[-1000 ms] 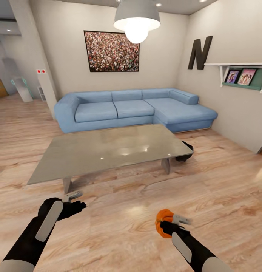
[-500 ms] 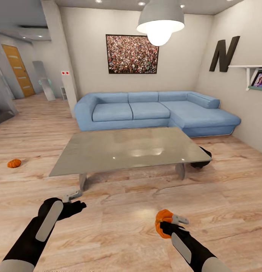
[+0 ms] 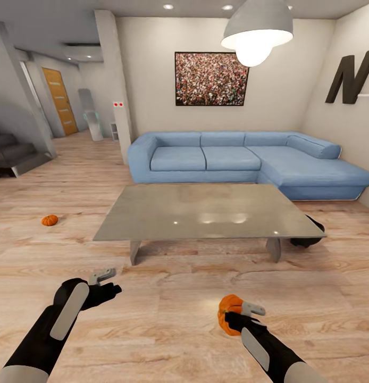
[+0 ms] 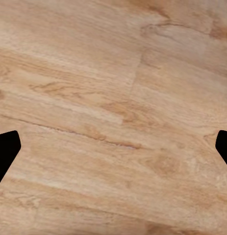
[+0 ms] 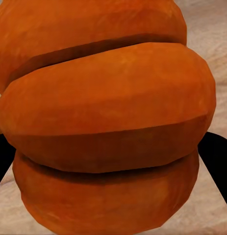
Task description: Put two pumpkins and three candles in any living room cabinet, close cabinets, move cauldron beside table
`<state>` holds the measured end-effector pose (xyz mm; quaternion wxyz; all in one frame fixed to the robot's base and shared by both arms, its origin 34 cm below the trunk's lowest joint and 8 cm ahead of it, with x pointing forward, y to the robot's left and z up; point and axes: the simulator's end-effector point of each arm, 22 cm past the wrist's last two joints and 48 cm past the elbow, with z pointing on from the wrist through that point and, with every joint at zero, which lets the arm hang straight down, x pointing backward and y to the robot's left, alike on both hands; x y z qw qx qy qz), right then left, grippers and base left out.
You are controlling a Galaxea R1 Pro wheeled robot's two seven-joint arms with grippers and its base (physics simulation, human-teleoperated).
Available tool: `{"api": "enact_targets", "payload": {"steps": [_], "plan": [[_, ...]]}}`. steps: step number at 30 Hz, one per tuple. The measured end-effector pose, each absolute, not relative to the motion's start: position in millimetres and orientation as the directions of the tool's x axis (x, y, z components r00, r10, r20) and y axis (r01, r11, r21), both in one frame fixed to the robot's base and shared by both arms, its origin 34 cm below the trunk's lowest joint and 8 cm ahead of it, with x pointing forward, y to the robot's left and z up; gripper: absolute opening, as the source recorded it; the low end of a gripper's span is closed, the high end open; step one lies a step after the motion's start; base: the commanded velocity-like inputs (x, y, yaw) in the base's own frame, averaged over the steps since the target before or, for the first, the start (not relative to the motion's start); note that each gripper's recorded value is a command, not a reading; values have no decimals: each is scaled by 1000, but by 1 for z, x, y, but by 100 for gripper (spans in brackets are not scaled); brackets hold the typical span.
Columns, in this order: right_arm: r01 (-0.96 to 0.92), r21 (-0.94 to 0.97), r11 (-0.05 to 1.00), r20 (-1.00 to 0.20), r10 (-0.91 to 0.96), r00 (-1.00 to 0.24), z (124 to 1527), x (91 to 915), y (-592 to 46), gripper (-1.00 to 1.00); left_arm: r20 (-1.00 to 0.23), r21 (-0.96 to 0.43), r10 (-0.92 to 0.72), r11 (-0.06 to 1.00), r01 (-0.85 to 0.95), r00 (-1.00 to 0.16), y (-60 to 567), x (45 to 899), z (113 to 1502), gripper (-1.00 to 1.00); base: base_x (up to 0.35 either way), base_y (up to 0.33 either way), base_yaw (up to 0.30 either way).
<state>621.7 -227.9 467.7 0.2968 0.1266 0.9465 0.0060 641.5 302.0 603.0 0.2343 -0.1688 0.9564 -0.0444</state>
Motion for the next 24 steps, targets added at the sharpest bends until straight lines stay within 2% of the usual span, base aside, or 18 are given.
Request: {"api": "enact_targets", "payload": {"steps": [15, 24], "plan": [[197, 70, 978, -575, 201, -793, 468, 622, -222, -100, -433, -164, -344, 939, -302, -833, 302, 642, 603, 100, -16, 0, 13], [196, 71, 978, -573, 201, -795, 468, 621, -221, -100, -433, -164, -344, 939, -302, -833, 302, 641, 603, 100, -17, 0, 255]]}}
